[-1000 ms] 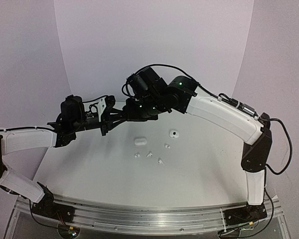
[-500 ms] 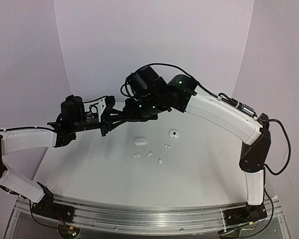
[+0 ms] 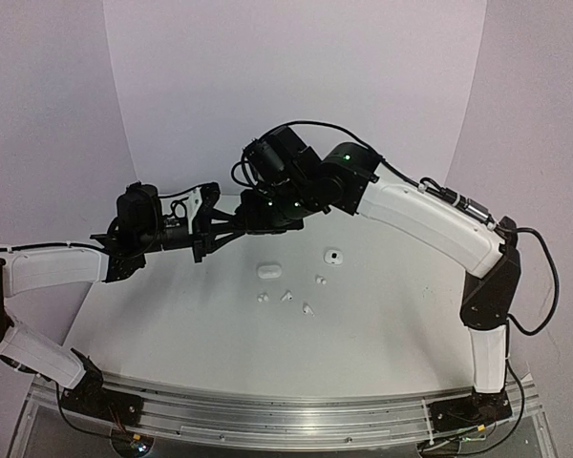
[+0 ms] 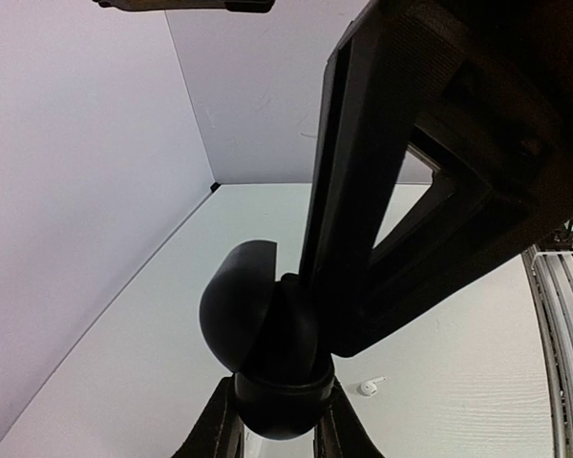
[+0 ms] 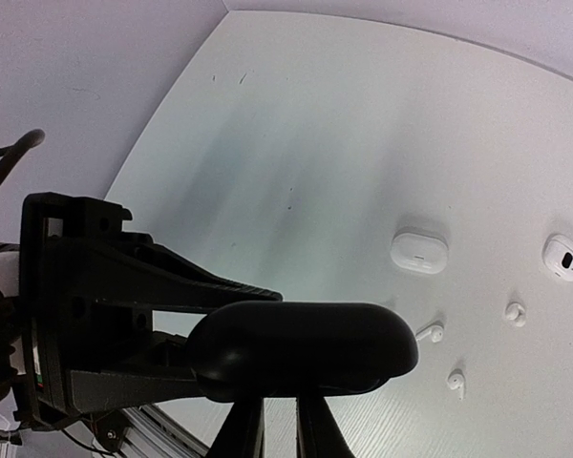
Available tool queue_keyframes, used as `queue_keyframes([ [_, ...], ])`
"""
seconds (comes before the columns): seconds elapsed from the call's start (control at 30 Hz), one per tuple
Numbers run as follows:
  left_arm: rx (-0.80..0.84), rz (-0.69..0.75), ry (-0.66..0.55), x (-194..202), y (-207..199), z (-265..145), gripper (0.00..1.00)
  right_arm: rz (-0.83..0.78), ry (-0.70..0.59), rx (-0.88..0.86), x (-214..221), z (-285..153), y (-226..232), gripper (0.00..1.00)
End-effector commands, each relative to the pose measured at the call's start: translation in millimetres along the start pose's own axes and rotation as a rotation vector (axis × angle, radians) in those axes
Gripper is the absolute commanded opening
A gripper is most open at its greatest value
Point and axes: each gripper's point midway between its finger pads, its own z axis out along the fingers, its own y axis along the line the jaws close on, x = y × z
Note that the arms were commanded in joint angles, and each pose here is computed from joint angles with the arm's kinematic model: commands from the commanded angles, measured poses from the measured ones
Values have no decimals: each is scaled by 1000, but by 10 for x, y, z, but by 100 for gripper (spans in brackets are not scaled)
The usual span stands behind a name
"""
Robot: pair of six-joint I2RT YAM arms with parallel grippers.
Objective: Insert the wireless bluetooth earbuds into the charging case
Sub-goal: Insert the left earbud into the left side groove of the charging case.
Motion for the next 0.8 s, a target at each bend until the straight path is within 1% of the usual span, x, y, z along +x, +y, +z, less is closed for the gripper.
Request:
queue_keyframes([
  [0.0,173,44,-164,-535,-325,-52,0,-4,-49,-16,-172,-51,-21,14],
  [0.23,217,-36,-162,-568,-359,-77,0,-16,-48,-9,-168,-126,-69,15],
  [0.43,238,-45,-166,-584,-378,-85,0,-37,-50,-29,-200,-163,-37,16],
  [0.77,220,-64,-173,-630,-316,-112,0,-43,10,-21,-27,-119,-109,15],
])
